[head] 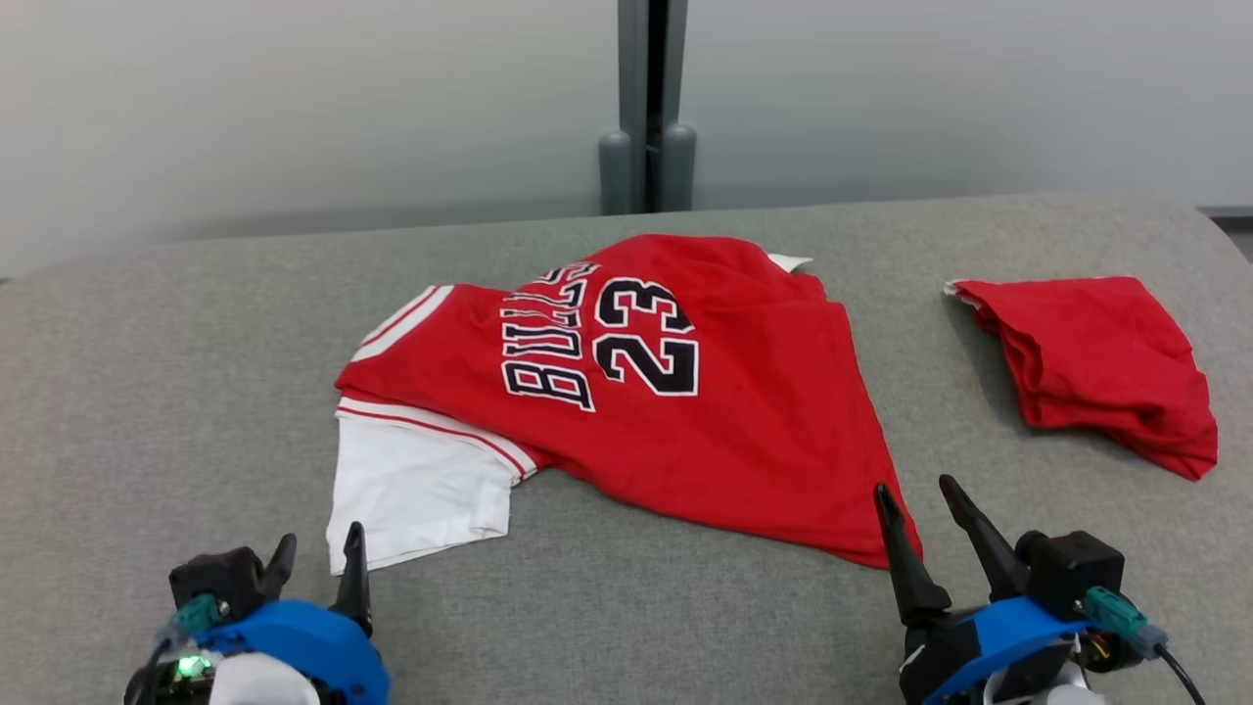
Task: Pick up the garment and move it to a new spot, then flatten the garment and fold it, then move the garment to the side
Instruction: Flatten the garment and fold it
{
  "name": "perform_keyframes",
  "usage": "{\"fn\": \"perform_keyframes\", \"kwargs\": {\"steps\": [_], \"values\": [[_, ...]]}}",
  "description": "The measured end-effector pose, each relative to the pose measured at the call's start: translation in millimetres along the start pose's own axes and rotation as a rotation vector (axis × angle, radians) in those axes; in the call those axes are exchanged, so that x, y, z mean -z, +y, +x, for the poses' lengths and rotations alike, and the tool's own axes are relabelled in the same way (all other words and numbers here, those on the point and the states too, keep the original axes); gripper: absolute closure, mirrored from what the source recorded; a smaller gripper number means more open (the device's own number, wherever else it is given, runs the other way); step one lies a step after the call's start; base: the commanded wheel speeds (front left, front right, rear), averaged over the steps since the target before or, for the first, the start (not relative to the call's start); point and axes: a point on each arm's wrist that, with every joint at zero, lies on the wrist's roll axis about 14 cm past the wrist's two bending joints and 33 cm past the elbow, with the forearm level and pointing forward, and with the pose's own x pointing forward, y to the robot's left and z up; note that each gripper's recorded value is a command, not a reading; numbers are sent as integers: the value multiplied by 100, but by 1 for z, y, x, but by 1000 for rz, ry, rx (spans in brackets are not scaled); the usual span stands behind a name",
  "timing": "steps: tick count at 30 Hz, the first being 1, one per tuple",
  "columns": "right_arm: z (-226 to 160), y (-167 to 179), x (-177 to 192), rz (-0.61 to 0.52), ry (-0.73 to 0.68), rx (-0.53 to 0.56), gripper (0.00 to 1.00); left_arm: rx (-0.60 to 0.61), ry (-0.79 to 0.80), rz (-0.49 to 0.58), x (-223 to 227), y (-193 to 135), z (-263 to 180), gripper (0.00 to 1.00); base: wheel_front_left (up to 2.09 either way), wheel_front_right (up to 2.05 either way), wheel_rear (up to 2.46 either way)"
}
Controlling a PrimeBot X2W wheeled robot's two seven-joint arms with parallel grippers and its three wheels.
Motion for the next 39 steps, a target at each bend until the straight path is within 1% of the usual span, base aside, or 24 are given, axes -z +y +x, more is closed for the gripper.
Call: {"fn": "perform_keyframes", "kwargs": {"steps": [3, 6, 12, 13, 15, 19, 24, 29, 34, 35, 36, 37, 39], "values": [[2, -6, 5, 1, 19, 16, 0, -48, 93, 5, 14, 10, 15, 0, 0, 0, 0], [3, -11, 11, 3, 37, 32, 0, -67, 174, -19, 31, 12, 25, 0, 0, 0, 0], [2, -21, 26, 6, 84, 64, 0, -48, 215, -8, 40, 7, 39, 0, 0, 0, 0], [1, -24, 29, 6, 96, 72, 0, -44, 215, -8, 40, 6, 39, 35, 0, 0, 0], [0, -29, 37, 5, 129, 88, 0, -35, 199, -10, 38, 4, 40, 100, 0, 0, 0], [-5, -31, 56, 11, 200, 95, 0, -28, 145, -18, 32, 2, 37, 100, 0, 0, 0], [-3, -31, 62, 32, 209, 97, 0, -56, 73, -16, 18, 12, 28, 100, 0, 0, 0], [0, -32, 73, 41, 242, 104, 0, -64, 48, -20, 14, 15, 17, 100, 0, 0, 0], [4, -24, 84, 38, 287, 76, 0, -73, 36, -28, 12, 15, 9, 100, 0, 0, 0], [5, -22, 85, 37, 294, 71, 8, -74, 34, -28, 12, 15, 7, 100, 0, 0, 0], [6, -21, 86, 36, 299, 66, 35, -74, 32, -29, 12, 15, 6, 100, 0, 0, 0], [7, -20, 87, 37, 302, 63, 57, -74, 30, -30, 12, 15, 5, 100, 0, 0, 0], [9, -18, 86, 43, 295, 58, 72, -74, 20, -30, 9, 14, 3, 100, 0, 0, 0]]}}
